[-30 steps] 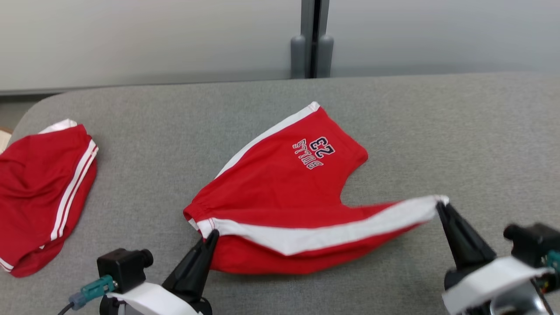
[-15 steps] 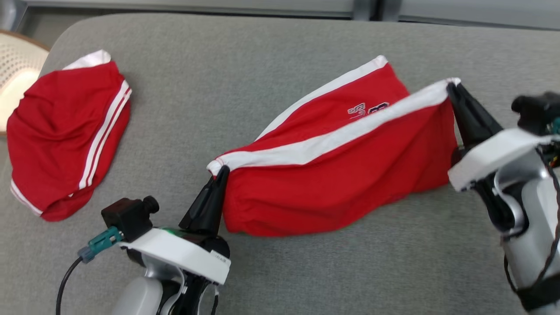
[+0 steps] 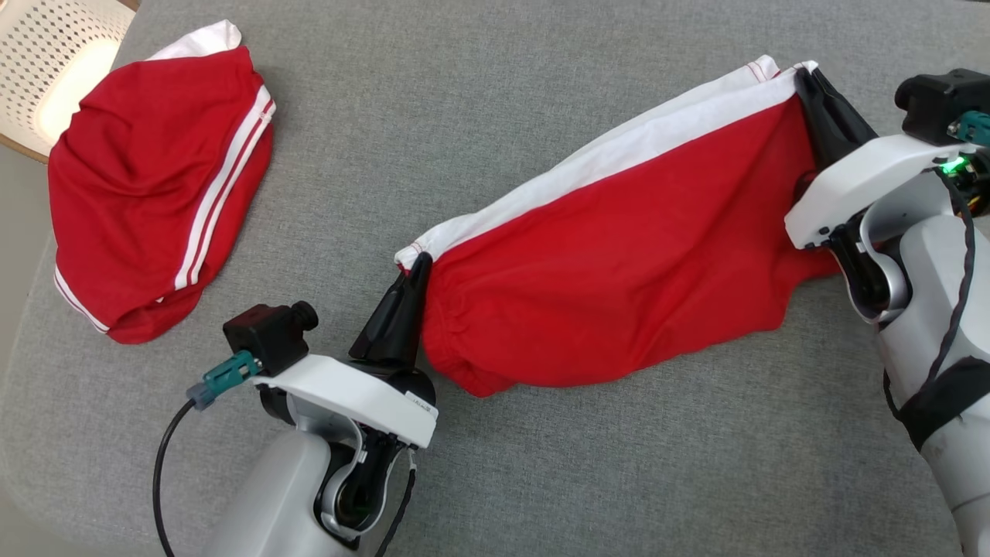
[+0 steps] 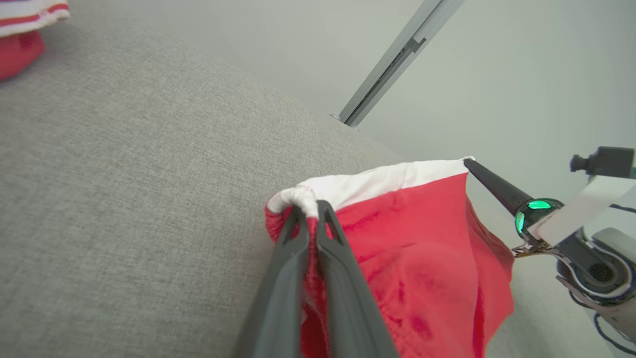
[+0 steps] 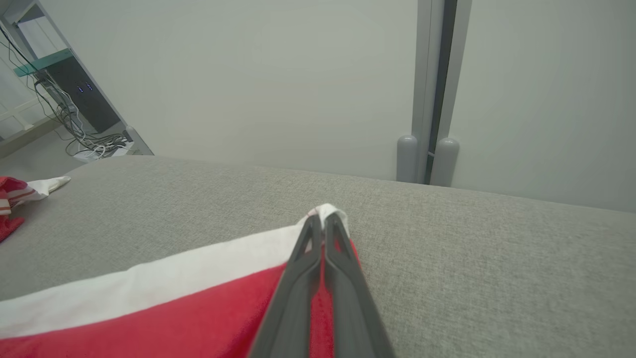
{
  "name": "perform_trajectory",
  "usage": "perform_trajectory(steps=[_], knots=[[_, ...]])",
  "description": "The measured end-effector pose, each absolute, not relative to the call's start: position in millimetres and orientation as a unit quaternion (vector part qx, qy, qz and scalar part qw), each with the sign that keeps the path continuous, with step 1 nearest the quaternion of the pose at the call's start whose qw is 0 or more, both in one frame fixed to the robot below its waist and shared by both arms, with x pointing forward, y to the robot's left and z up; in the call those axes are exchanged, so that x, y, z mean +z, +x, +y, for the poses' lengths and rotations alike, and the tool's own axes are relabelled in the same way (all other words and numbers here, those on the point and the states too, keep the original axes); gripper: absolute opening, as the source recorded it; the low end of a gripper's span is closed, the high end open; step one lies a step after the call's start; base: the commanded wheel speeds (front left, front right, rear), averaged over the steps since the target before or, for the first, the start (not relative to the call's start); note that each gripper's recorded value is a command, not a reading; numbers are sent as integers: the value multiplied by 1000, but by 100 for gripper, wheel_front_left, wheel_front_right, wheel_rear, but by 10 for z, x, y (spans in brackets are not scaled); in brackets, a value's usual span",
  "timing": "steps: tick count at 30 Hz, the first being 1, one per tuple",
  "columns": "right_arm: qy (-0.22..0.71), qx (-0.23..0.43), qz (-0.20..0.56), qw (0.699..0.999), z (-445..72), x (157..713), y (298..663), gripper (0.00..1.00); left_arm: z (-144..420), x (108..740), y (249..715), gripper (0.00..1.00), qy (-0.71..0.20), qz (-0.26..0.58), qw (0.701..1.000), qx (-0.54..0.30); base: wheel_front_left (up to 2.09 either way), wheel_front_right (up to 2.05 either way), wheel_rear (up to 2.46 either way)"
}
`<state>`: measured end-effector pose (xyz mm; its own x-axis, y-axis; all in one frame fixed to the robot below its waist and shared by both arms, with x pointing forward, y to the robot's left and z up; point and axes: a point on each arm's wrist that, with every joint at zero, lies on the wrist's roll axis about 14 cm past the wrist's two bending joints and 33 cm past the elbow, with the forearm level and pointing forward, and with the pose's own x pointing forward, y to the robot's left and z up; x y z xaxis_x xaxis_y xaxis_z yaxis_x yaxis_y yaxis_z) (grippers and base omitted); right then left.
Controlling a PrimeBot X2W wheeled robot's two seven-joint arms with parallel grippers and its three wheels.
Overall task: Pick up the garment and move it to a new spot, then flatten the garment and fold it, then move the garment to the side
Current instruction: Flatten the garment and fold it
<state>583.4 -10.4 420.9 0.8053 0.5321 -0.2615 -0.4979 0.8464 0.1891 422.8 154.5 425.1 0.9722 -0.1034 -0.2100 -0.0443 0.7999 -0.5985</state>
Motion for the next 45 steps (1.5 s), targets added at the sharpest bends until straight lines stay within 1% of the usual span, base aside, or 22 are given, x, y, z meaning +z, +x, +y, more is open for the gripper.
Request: perform_trajectory(steps=[6, 7, 8, 9, 13, 17, 21, 24, 28, 32, 39, 45], knots=[[37, 279, 153, 947, -41, 4134, 5875, 0, 1514, 4112, 4290, 0, -314, 136, 939, -17, 0, 0, 0], [36, 280, 151, 947, -29, 4138, 5880, 26, 1497, 4093, 4297, 27, -312, 141, 939, -20, 0, 0, 0], [36, 282, 146, 947, -11, 4147, 5882, 55, 1480, 4078, 4301, 62, -310, 145, 939, -23, 0, 0, 0], [36, 285, 141, 947, 10, 4166, 5883, 100, 1470, 4060, 4305, 100, -308, 148, 939, -24, 0, 0, 0], [37, 289, 107, 951, 27, 4267, 5865, 100, 1485, 4020, 4284, 100, -297, 153, 942, -20, 0, 0, 0], [37, 291, 78, 953, -4, 4383, 5781, 100, 1632, 4060, 4284, 100, -253, 139, 957, -3, 0, 0, 0], [38, 284, 54, 957, -124, 4508, 5687, 100, 1735, 4187, 4290, 100, -213, 112, 971, 11, 0, 0, 0], [44, 275, 22, 960, -229, 4697, 5620, 100, 1800, 4301, 4284, 100, -186, 91, 978, 20, 0, 0, 0], [49, 258, -8, 965, -400, 4856, 5446, 100, 1884, 4572, 4323, 100, -161, 46, 985, 29, 0, 0, 0], [52, 234, -24, 970, -588, 4927, 5261, 100, 1992, 4798, 4355, 100, -146, 9, 989, 39, 0, 0, 0], [55, 199, -31, 978, -834, 4981, 4961, 100, 2023, 5038, 4417, 100, -106, -29, 994, 30, 0, 0, 0], [59, 176, -21, 982, -958, 4977, 4671, 100, 1950, 4974, 4344, 100, -78, -18, 997, 8, 0, 0, 0]])
